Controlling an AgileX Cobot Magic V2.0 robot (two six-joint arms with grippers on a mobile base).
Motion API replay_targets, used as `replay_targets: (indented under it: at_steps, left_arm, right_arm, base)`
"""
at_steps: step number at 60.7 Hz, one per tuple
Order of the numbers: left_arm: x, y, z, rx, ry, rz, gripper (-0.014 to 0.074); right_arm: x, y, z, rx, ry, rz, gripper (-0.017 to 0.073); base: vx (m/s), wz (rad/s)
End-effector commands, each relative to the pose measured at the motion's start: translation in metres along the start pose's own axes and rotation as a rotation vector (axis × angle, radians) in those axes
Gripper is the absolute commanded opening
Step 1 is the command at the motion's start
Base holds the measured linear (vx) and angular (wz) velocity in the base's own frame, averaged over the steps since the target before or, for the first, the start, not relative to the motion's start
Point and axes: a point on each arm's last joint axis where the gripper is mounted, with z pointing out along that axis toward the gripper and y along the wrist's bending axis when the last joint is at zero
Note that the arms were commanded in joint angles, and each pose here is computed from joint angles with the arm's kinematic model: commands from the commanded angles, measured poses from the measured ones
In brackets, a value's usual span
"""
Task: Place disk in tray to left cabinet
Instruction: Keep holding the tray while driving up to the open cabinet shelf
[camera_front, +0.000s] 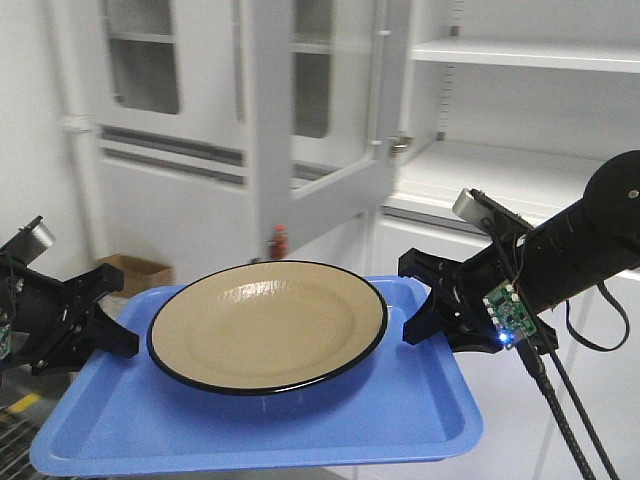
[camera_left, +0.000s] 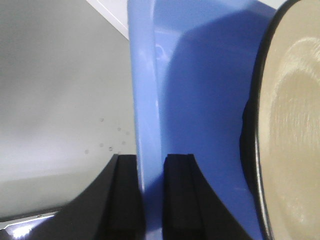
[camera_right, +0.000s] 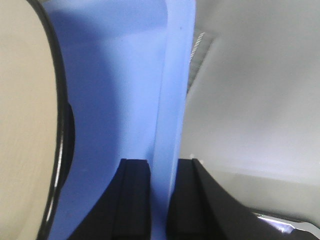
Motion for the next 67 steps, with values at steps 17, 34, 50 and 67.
replay_targets:
  at_steps: [17,34,50,67]
  left_arm:
    - [0.0019,-0.0369,-0.0201,0.178,-0.052,-0.010,0.0000]
    - [0.0019,-0.0369,-0.0201,0.178,-0.052,-0.010,0.0000]
    - [0.0019,-0.0369,-0.0201,0.178,-0.052,-0.010,0.0000]
    - [0.0019,-0.0369,-0.0201,0.178,-0.052,-0.010,0.0000]
  right_arm:
    - [0.0005,0.0326,-0.0273,-0.167,-0.082,-0.001,-0.0003]
    - [0.0005,0.0326,-0.0273,-0.167,-0.082,-0.001,-0.0003]
    - [0.0006,0.0326,-0.0273,-0.166,-0.081,-0.001,-0.0003]
    - [0.0008,0.0325,-0.0273,-0.166,-0.079,-0.002,-0.0003]
  base:
    - [0.16,-0.64]
    - [0.14,-0.55]
    - [0.15,-0.35]
    - [0.20,-0.18]
